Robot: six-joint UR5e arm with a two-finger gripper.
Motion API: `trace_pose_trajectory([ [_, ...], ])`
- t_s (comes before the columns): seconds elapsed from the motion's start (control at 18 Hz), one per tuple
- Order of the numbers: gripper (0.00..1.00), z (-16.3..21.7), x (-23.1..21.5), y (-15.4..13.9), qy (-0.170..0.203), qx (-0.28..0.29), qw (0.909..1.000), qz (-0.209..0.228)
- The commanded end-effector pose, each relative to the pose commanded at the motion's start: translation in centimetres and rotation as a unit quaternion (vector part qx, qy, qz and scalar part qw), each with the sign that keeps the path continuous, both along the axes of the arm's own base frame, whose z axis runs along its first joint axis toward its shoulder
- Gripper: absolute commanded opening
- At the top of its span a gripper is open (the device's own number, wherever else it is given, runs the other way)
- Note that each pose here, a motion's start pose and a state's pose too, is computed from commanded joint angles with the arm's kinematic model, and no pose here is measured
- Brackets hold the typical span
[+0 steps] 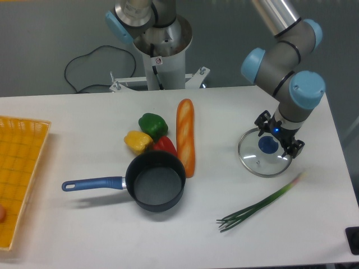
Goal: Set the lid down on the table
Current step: 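Lift the open gripper up away from the lid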
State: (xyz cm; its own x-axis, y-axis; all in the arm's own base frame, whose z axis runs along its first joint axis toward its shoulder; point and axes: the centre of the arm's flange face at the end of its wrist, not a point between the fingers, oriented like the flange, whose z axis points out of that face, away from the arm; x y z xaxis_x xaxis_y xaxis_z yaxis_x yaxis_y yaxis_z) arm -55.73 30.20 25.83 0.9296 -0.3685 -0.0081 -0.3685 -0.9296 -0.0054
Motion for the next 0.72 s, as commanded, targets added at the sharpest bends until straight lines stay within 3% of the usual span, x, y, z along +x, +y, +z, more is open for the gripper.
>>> trace_pose_trajectory([
  [0.72,1.0,4.3,-2.0,-0.3,0.03,0.011,0.9995,0.002],
])
